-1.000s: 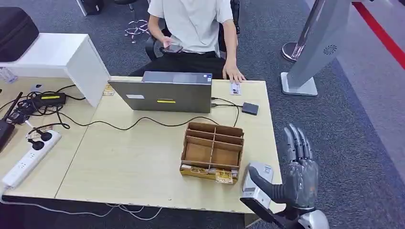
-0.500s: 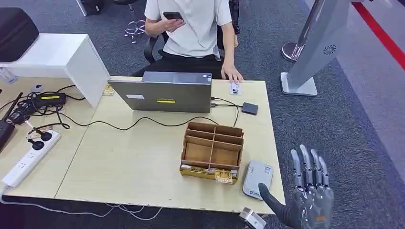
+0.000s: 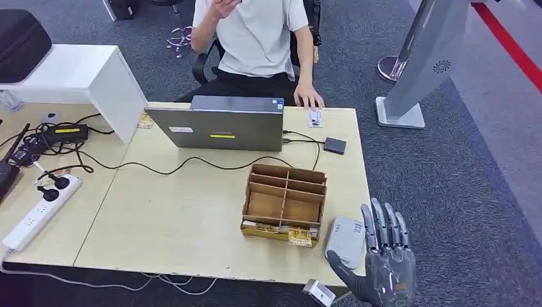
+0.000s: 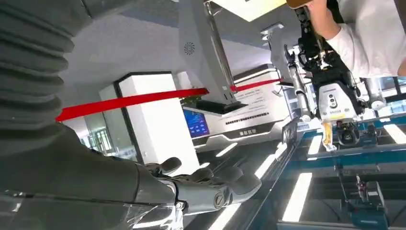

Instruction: Pass the card to the sensor for recognition and then transmit it.

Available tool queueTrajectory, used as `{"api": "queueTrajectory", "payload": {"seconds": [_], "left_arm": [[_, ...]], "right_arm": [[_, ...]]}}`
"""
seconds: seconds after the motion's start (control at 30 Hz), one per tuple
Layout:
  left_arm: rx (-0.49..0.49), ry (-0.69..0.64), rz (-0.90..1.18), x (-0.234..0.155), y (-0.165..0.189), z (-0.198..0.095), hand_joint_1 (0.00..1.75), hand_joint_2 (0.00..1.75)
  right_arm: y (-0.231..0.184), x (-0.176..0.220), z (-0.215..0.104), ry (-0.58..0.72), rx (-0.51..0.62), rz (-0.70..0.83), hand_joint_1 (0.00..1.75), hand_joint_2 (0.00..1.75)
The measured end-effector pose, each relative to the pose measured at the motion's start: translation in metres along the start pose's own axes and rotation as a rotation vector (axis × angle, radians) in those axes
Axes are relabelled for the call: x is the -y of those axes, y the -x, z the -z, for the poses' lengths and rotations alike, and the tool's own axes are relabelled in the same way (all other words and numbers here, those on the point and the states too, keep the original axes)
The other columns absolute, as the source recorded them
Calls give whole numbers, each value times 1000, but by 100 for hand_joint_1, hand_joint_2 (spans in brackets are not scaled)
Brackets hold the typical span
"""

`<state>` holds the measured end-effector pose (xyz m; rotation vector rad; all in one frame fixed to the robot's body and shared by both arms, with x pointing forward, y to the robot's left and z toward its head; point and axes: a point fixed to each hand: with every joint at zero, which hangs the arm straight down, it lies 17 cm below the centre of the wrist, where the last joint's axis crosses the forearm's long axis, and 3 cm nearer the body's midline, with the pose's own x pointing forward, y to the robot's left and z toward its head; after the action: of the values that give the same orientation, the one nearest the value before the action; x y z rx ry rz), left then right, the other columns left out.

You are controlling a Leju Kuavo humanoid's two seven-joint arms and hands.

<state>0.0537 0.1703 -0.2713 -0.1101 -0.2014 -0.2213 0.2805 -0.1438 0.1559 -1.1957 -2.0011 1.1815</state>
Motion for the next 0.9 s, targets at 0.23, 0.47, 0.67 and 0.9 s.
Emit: {"api": "queueTrajectory", "payload": {"seconds": [0.23,0.47,0.67,0.9], "left_arm": [[1,1,7,0,0,0,0,175],[3,3,19,0,-1,0,0,175],[4,4,21,1,-1,0,0,175],[5,4,23,1,-1,0,0,175]], "right_arm": [[-7,-11,-2,-25,3,16,0,175],[-25,-33,-6,-72,49,41,0,175],[-43,-53,-14,-123,81,81,0,175],[-55,-69,-24,-170,95,109,0,175]]}}
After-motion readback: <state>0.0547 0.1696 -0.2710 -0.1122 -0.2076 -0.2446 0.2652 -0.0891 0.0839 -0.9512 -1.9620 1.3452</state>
